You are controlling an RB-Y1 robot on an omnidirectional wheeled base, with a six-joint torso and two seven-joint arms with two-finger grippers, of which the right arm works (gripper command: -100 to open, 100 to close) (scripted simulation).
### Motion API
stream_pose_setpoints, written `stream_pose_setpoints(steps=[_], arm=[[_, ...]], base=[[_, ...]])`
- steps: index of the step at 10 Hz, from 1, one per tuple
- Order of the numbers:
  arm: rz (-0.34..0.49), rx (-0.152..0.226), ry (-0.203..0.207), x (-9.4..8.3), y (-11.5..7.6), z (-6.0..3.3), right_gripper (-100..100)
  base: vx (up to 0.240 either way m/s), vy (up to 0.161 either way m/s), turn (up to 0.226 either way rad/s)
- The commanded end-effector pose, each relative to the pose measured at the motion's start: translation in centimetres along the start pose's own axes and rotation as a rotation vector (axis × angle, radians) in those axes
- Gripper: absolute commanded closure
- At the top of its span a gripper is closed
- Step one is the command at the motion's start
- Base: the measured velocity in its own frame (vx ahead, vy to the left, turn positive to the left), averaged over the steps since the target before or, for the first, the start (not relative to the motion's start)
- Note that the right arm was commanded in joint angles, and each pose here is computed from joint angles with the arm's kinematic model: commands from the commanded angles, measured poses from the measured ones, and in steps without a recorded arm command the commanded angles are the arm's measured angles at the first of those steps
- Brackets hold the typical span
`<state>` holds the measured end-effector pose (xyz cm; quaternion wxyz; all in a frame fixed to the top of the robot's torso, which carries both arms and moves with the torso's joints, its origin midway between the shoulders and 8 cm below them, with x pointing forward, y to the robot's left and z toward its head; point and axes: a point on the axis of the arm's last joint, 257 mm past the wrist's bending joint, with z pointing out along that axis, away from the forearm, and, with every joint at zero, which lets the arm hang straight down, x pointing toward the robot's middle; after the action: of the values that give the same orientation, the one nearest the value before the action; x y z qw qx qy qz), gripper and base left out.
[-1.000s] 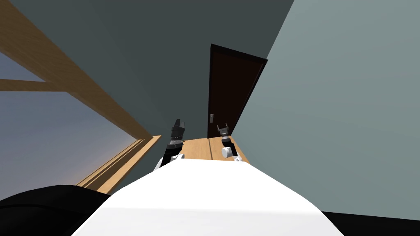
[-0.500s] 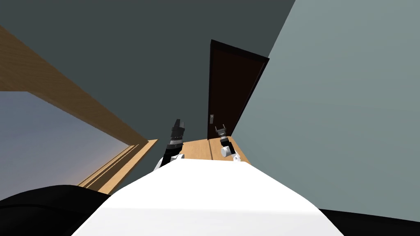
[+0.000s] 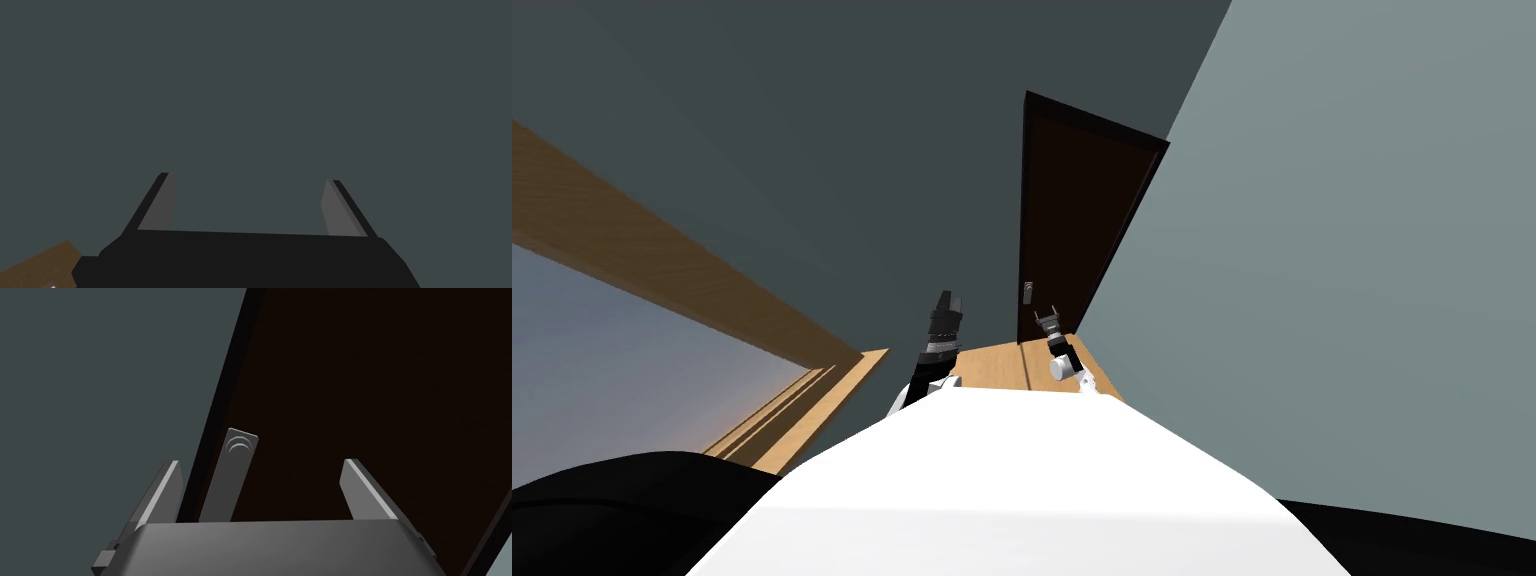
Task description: Pull the door open
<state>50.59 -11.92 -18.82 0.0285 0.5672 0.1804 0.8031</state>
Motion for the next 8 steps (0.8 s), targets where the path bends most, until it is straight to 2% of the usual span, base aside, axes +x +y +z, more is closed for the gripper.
stream_pose_setpoints(steps=[1, 8], arm=[[0.044, 0.021, -0.022, -1.0, -0.5, 0.20, -100], [0.183, 0.081, -0.121, -5.6, -1.5, 0.67, -100]], base=[[0.100, 0.049, -0.046], [0.088, 0.053, -0.041]])
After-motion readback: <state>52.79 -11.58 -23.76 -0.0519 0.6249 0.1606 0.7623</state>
